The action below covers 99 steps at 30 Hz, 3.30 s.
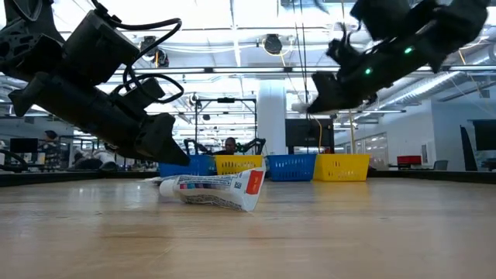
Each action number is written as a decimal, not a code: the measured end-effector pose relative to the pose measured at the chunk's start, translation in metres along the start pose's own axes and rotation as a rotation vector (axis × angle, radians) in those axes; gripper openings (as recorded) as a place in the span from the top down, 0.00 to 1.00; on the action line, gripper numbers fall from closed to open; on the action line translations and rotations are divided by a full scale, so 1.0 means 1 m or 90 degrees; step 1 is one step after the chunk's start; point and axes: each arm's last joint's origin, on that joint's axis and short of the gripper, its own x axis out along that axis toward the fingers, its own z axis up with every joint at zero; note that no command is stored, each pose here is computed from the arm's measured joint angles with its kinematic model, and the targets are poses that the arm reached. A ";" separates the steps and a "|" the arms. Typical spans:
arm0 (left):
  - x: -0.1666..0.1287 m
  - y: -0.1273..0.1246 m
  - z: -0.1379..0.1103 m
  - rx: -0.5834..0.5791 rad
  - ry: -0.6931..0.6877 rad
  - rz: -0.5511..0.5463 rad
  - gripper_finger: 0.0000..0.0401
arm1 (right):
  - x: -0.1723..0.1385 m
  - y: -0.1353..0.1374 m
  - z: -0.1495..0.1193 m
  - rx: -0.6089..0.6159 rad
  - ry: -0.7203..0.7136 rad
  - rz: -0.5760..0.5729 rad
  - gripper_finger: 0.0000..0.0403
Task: Pick & Place Travel size toiletries
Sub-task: Put the white toothpaste into the right yellow bin, then put the black hairbrush into the right blue bin
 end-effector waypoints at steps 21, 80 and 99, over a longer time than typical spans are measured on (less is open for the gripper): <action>0.001 0.001 0.000 -0.001 -0.001 0.004 0.29 | 0.066 -0.081 -0.033 0.224 0.175 -0.159 0.76; 0.032 0.025 0.020 0.250 0.141 -0.063 0.29 | -0.008 0.098 -0.128 0.096 -0.007 0.257 0.68; 0.042 0.037 0.022 0.209 0.183 -0.120 0.94 | -0.008 0.098 -0.127 0.097 -0.008 0.258 0.68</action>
